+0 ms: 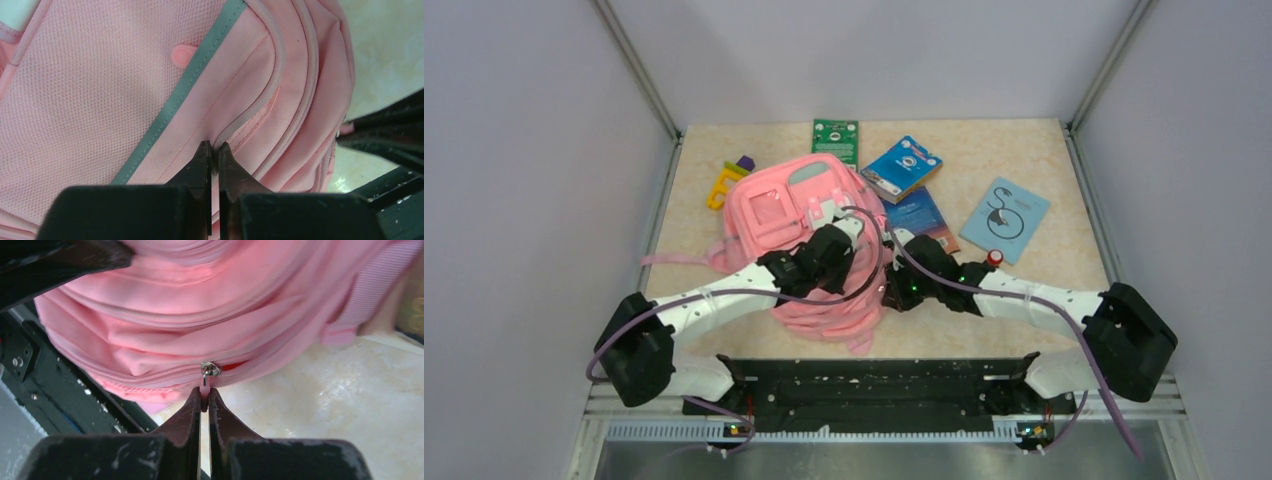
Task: Pack the student bag
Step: Unzip the student bag at the center of the board.
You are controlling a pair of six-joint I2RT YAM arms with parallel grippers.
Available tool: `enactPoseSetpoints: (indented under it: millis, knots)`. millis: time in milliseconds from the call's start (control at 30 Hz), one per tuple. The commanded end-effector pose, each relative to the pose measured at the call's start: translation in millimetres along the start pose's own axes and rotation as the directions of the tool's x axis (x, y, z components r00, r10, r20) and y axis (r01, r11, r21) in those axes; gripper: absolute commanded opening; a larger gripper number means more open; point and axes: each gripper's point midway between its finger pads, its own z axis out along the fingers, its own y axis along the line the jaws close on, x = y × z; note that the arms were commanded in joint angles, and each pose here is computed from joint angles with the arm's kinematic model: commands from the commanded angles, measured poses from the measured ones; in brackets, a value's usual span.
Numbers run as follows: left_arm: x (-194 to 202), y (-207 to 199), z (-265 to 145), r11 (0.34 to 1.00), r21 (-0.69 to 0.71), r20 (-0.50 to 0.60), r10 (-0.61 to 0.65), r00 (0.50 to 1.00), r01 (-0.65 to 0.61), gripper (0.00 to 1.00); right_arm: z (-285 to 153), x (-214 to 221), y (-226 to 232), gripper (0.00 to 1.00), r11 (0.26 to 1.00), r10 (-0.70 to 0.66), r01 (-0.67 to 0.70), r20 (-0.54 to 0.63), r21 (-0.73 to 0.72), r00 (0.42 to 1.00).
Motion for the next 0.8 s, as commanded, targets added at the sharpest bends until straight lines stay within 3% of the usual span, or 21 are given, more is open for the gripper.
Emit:
enactPoseSetpoints:
  millis: [0,300,567,767]
  knots:
    - [-72,-32,1,0.987,0.121,0.202,-0.13,0.971,0.107,0.0,-10,-12,42,0.0,0.988,-0.085,0.089,0.036,-0.124,0.996]
    - [-101,-30,4,0.973,0.123,0.259,-0.221,0.94,0.195,0.0,-13,-18,62,0.0,0.98,-0.035,0.05,0.079,-0.195,0.996]
    - [-125,-19,4,0.925,0.178,0.296,-0.375,0.879,0.334,0.0,-23,-22,68,0.0,0.976,-0.012,0.037,0.118,-0.213,0.993]
    - [-144,-19,2,0.912,0.217,0.341,-0.406,0.848,0.349,0.0,-25,-14,65,0.0,0.979,0.001,0.021,0.109,-0.204,0.994]
